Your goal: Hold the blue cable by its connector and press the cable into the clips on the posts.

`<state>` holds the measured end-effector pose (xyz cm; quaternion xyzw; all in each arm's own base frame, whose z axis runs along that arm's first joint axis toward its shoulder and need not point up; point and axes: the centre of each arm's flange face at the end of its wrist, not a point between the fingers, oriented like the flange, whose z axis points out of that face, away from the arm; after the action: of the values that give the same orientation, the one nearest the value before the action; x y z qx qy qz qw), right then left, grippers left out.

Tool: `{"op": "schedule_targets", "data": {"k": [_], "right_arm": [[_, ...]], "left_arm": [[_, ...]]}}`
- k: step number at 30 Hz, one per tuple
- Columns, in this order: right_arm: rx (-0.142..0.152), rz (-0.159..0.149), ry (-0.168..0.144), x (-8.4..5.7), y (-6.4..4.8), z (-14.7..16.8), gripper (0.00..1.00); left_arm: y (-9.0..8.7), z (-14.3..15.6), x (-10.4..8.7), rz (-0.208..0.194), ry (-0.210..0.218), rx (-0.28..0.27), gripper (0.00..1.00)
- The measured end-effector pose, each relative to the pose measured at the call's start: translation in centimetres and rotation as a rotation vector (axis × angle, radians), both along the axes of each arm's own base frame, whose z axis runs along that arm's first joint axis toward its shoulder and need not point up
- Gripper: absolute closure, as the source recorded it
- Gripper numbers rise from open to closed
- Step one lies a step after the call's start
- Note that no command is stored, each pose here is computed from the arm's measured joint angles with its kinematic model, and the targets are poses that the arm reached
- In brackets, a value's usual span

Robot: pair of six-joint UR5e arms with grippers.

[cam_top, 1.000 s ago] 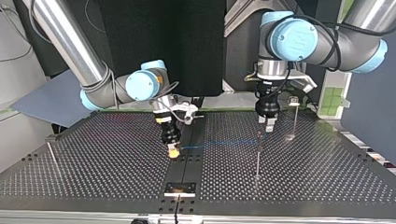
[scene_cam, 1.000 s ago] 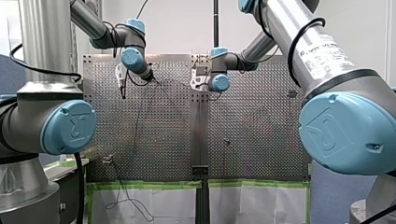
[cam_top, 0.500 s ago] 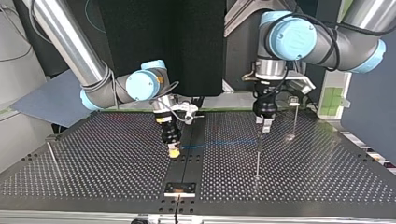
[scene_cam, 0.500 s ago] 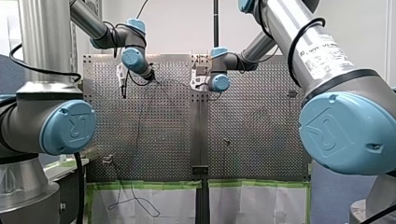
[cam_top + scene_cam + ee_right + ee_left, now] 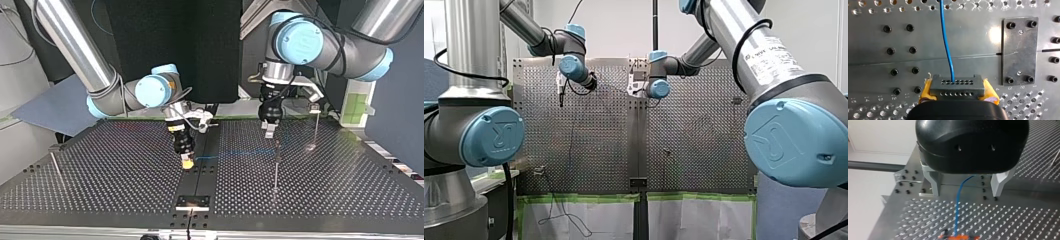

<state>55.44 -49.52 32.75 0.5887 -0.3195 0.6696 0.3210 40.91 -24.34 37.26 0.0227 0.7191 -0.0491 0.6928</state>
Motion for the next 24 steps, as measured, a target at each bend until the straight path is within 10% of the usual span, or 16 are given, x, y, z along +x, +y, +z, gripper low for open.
{"op": "schedule_targets", "data": {"k": [24], "right_arm": [[-0.003,0.012,-0.003,0.2,0.1,0.0,1.0]], "left_arm": [[-4.6,1.7,4.5,0.039,-0.011,-0.028,0.0]]}}
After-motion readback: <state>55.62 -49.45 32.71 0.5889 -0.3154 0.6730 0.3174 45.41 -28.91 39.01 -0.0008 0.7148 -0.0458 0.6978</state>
